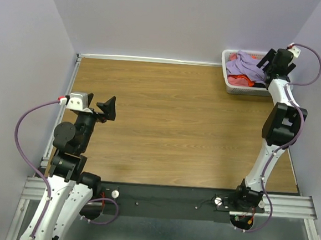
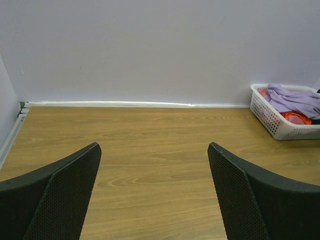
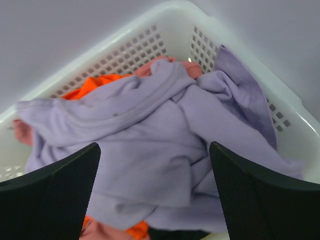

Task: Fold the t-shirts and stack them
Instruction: Grab the tshirt from the pile

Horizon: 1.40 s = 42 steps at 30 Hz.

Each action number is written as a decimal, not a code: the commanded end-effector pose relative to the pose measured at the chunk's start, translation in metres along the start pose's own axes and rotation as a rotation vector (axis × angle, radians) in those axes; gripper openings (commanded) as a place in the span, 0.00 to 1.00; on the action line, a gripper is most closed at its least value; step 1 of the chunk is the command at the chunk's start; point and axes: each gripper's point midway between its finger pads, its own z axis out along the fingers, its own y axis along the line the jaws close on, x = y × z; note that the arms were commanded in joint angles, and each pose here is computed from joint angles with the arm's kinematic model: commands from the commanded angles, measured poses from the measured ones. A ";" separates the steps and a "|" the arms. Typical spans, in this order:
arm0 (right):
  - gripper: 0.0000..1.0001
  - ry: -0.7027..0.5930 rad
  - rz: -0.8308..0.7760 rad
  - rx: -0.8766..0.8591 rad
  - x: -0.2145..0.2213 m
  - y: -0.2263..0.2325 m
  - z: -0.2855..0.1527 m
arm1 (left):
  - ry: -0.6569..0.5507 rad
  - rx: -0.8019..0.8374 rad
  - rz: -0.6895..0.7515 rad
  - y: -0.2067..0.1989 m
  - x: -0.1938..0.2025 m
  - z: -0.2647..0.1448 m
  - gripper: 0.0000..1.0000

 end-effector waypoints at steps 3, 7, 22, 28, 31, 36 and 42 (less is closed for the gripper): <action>0.95 0.092 0.084 -0.132 0.035 0.006 0.042 | 0.037 0.005 -0.044 -0.003 0.000 -0.003 0.95; 0.93 0.147 0.095 -0.293 0.049 0.031 0.048 | 0.036 0.004 -0.083 -0.005 -0.002 -0.004 0.94; 0.00 0.104 -0.027 -0.652 -0.014 0.085 -0.047 | 0.054 0.081 -0.118 -0.020 0.010 0.018 0.94; 0.01 0.006 -0.094 -0.622 -0.055 0.078 -0.084 | 0.057 0.133 -0.111 -0.028 0.017 0.036 0.94; 0.00 -0.029 -0.109 -0.641 -0.072 0.078 -0.108 | 0.037 0.151 -0.104 -0.031 0.015 0.044 0.94; 0.00 -0.055 -0.132 -0.637 -0.083 0.074 -0.130 | 0.045 0.175 -0.098 -0.035 0.019 0.053 0.94; 0.00 -0.061 -0.115 -0.778 -0.095 0.092 -0.182 | 0.042 0.193 -0.092 -0.038 0.019 0.058 0.94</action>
